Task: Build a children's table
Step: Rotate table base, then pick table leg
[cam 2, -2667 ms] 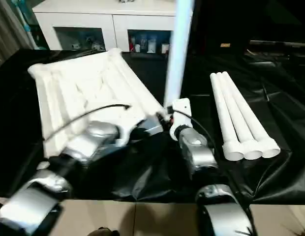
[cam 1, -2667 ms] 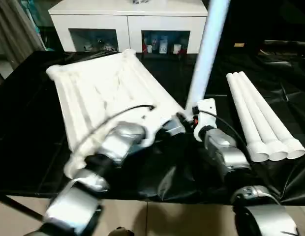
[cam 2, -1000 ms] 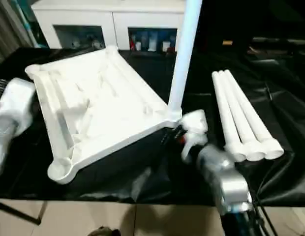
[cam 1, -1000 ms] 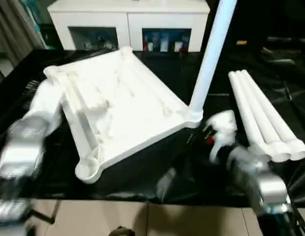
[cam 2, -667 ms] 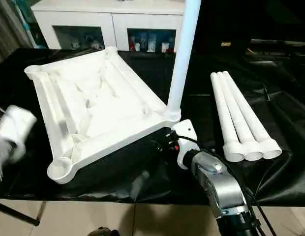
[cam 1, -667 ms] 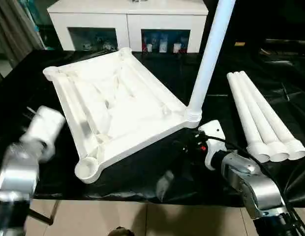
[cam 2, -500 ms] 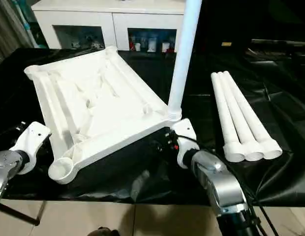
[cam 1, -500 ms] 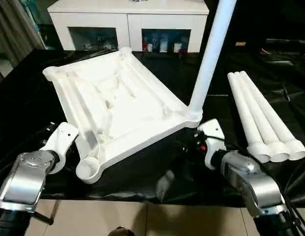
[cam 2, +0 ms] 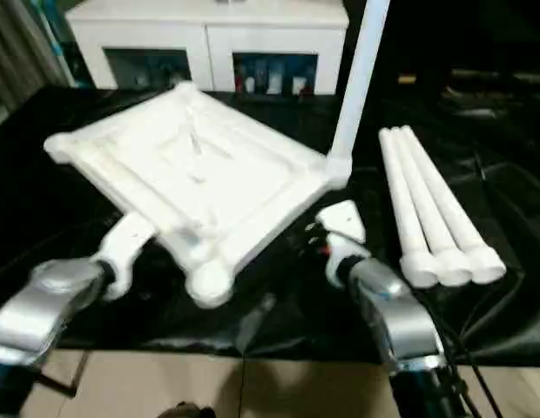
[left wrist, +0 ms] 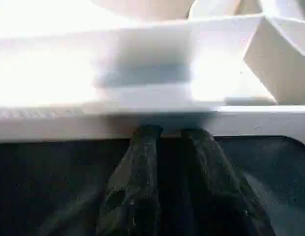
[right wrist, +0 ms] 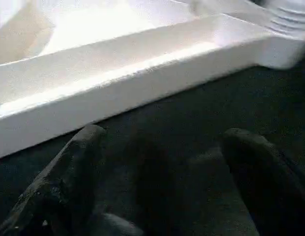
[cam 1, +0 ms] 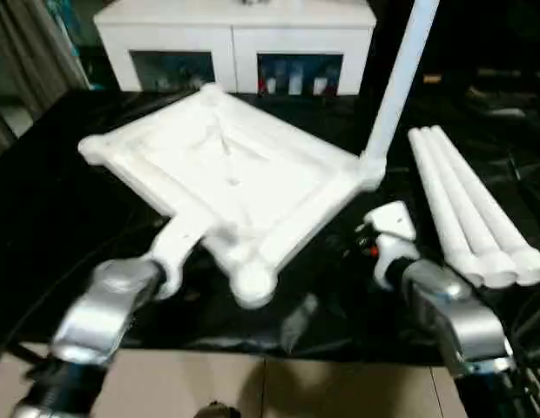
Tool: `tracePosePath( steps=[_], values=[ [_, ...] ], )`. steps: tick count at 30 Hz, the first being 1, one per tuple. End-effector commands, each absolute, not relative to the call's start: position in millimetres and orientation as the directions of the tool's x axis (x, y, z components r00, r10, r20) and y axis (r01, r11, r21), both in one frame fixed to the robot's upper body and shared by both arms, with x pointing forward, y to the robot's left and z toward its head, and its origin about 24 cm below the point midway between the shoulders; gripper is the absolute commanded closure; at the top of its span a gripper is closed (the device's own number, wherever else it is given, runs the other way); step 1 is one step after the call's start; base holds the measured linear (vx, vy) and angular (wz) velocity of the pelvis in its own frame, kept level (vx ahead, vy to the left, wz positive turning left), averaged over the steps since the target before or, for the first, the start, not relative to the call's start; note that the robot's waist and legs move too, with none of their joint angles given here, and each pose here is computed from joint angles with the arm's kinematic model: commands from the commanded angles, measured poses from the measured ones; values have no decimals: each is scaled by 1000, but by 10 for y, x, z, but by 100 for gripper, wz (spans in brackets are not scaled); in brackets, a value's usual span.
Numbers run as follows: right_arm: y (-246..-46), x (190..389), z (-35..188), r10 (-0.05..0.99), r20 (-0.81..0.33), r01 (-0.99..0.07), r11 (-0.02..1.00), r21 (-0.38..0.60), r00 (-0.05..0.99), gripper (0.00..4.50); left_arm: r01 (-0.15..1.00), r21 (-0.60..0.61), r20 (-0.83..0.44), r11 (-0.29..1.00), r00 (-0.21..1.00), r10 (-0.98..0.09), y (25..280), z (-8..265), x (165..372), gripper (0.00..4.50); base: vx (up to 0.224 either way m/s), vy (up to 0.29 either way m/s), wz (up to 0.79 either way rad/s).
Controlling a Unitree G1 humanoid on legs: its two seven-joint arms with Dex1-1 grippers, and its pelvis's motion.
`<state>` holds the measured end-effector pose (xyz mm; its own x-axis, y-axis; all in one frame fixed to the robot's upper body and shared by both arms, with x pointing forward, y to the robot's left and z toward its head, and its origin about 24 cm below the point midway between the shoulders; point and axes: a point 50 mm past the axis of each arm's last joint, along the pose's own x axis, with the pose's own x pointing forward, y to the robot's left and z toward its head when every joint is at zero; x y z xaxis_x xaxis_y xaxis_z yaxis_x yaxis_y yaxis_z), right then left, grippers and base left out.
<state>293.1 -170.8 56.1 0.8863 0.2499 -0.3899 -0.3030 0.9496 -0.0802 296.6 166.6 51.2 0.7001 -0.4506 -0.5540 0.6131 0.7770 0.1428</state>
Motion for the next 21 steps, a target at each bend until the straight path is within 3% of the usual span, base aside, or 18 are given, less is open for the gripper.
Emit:
tracePosePath(
  steps=[1, 6, 15, 21],
  values=[
    [-1779, 2967, 640, 188, -388, -247, 963, -105, 902, 52, 617, 191, -517, 763, 724, -456, 1575, 551, 3047, 348, 0, 0, 0],
    [-1876, 2996, 839, 118, -403, -177, 978, -112, 908, 52, 602, 218, -442, 768, 763, -472, 1300, 570, 3253, 348, 0, 0, 0],
    [-2122, 3149, 1120, -13, -450, -76, 981, -180, 893, 52, 681, 185, -331, 709, 722, -607, 759, 587, 3368, 348, 0, 0, 0],
    [-2277, 3237, 1205, -81, -505, -5, 986, -165, 860, 7, 758, 164, -249, 631, 651, -717, 760, 758, 3252, 344, 0, 0, 0]
  ],
)
